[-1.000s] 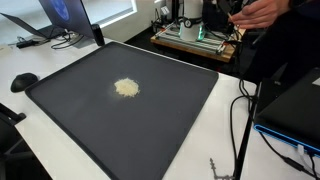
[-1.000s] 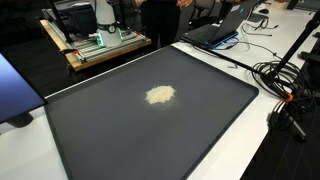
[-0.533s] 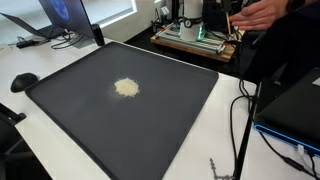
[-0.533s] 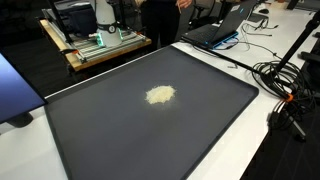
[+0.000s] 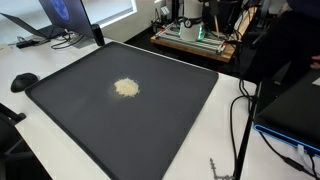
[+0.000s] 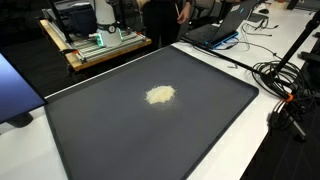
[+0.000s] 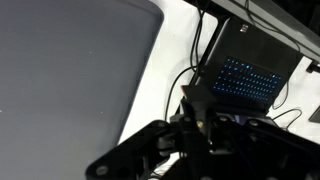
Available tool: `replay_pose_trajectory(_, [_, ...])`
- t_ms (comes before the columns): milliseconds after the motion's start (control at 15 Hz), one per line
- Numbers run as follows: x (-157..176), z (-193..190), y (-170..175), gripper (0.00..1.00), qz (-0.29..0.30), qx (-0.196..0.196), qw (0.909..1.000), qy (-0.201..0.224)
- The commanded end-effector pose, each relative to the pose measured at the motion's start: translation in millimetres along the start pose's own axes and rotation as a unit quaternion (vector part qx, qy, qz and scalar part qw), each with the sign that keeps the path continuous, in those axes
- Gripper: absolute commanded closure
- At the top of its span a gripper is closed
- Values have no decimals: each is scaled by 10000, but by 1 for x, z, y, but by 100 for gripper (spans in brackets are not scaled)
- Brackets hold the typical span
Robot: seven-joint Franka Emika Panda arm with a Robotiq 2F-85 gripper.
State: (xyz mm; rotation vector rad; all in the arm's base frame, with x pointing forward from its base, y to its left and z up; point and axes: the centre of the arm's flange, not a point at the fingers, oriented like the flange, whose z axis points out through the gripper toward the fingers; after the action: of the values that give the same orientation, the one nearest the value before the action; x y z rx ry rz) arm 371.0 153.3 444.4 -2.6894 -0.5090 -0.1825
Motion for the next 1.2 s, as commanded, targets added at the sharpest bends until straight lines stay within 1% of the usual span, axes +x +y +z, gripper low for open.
replay_pose_trajectory(0, [14,-18,42,97,656,-419,9969,-85])
replay_pose_trajectory(133, [18,-29,65,97,1050,-823,9910,-92])
replay_pose_trajectory(267, [24,-41,87,97,1434,-1307,9809,-145])
replay_pose_trajectory(400, [33,-52,102,97,1732,-1768,9685,-253])
replay_pose_trajectory(467, [14,-41,98,97,1471,-1451,9784,-63])
replay_pose_trajectory(533, [17,-44,103,88,1528,-1502,9768,-64])
replay_pose_trajectory(1000, [16,-40,101,88,1499,-1492,9773,-108])
replay_pose_trajectory(1067, [20,-39,106,97,1511,-1543,9762,-188])
replay_pose_trajectory(1133, [30,-37,111,97,1570,-1787,9712,-152])
